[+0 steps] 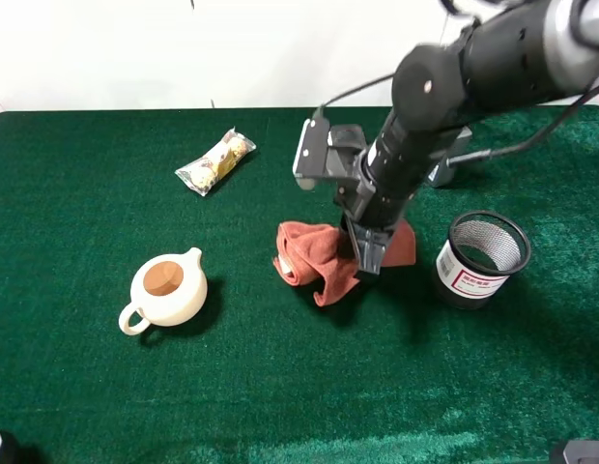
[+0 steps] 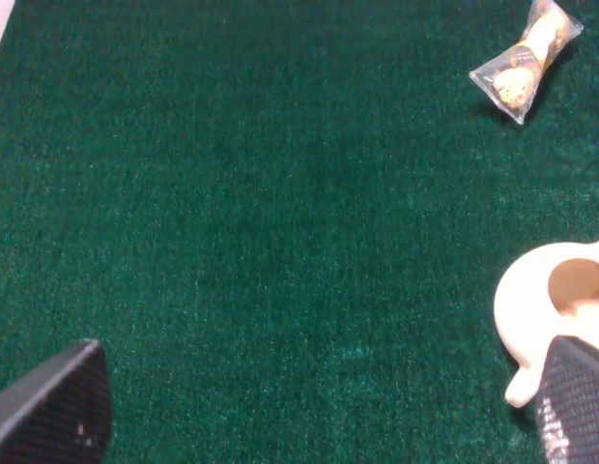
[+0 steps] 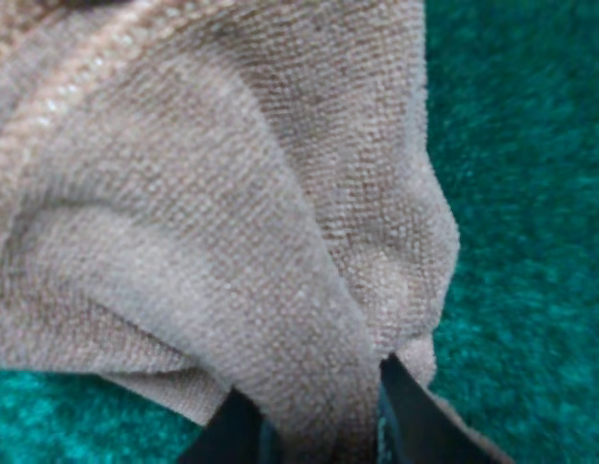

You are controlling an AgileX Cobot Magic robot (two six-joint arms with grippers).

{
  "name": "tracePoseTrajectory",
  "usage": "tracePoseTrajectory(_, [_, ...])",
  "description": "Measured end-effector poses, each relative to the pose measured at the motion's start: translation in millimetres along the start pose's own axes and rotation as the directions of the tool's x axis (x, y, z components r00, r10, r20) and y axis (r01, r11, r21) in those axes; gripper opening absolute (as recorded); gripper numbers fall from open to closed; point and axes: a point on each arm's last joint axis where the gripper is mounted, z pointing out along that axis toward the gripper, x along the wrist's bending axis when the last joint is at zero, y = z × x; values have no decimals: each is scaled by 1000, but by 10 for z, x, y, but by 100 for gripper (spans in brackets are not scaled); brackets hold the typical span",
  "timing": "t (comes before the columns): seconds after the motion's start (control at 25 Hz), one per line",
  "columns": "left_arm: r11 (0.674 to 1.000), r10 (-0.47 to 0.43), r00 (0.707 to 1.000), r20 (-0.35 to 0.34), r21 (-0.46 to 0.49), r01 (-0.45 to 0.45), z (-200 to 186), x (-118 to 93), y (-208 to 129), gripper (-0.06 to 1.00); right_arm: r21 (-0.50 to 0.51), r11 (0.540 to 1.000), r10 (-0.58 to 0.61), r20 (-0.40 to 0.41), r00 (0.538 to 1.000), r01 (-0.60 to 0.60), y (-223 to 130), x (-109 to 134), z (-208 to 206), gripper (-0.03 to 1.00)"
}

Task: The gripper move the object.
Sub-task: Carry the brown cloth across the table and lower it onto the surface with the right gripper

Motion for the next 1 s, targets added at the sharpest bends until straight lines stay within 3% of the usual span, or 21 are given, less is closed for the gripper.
tracePoseTrajectory(0.64, [1000, 0, 1000, 0, 0, 0, 0, 0, 0, 89, 51, 988, 150, -74, 986, -147, 392, -208, -676, 10])
tracePoseTrajectory(1.0, [1000, 0, 1000, 0, 0, 0, 0, 0, 0, 89, 93, 958, 276, -17, 961, -273, 512, -327, -1046, 10])
